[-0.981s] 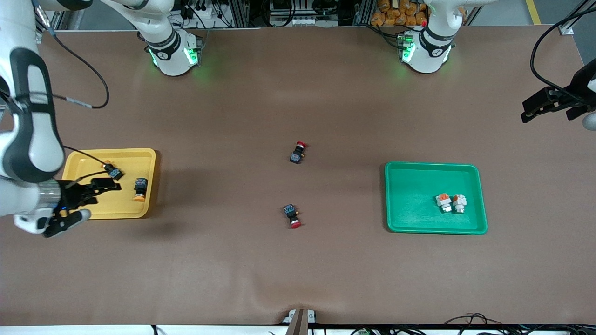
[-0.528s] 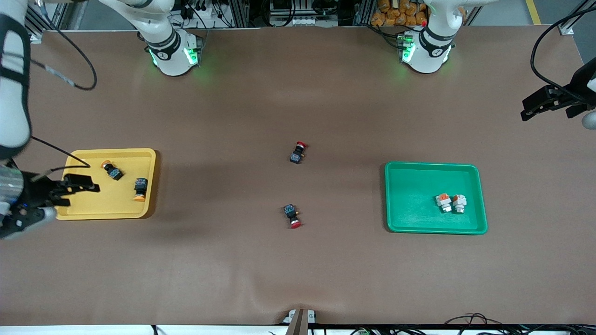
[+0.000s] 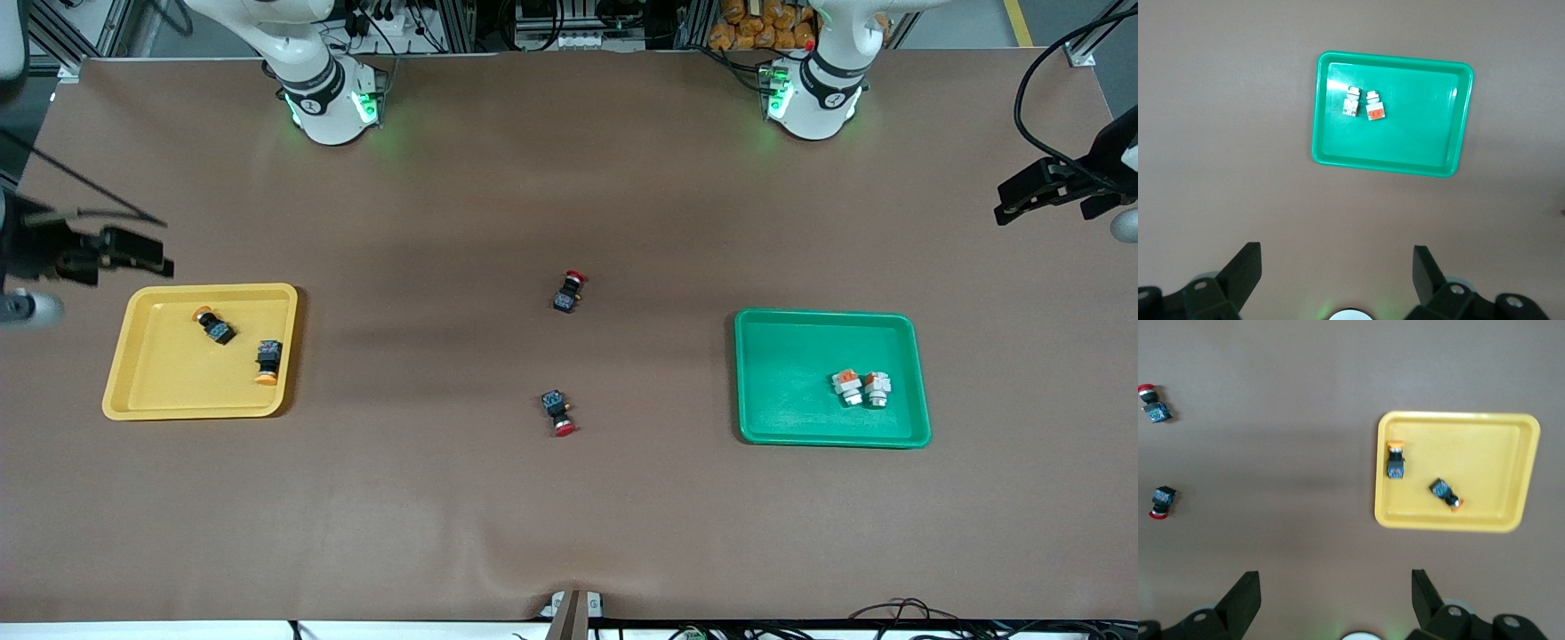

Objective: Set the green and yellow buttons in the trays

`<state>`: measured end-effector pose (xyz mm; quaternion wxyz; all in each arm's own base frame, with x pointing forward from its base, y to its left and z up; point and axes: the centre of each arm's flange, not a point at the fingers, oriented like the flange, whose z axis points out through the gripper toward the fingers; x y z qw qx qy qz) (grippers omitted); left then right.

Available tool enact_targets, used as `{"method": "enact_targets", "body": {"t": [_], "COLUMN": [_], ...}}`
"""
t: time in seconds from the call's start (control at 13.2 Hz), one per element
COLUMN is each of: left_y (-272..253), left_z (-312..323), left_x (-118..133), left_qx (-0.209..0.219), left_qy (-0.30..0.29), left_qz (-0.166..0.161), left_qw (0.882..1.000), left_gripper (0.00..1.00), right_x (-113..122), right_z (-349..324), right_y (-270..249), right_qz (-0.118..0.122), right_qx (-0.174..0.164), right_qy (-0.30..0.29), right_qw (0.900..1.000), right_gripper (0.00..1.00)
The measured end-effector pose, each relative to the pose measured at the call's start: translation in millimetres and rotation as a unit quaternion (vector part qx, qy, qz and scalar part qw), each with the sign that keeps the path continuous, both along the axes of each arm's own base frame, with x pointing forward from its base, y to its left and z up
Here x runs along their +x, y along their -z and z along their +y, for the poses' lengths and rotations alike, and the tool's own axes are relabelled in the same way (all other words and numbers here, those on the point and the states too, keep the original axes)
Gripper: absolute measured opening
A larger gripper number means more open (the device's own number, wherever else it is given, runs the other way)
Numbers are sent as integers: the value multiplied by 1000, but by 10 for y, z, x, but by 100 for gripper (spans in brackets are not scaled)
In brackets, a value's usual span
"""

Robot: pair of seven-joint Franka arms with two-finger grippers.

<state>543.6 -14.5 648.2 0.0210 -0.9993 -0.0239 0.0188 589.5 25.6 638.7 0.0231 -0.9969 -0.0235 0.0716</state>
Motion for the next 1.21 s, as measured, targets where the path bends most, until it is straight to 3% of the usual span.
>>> {"method": "enact_targets", "body": {"t": [0.15, 0.3, 0.6, 1.06, 1.21], "left_y": [-10, -37, -44, -44, -44], "left_z": [-7, -19, -35, -37, -46], "left_x": [-1, -1, -2, -2, -2], "left_qx": [0, 0, 0, 0, 0], "left_qy": [1, 2, 3, 2, 3], "left_qz": [-1, -4, -5, -5, -5], "left_qw": [1000, 1000, 1000, 1000, 1000], "left_gripper": [100, 100, 100, 100, 100], "right_x": [-178, -335, -670, -666, -627], "right_z": [9, -88, -224, -177, -110], "right_y": [-97, 3, 227, 56, -6], "right_qz": [-8, -35, -35, -58, -56], "right_qx": [-8, -8, -8, -8, -7], "right_qy": [8, 20, 34, 31, 24], "right_qw": [1000, 999, 999, 998, 998], "right_gripper": [100, 100, 100, 100, 100]}}
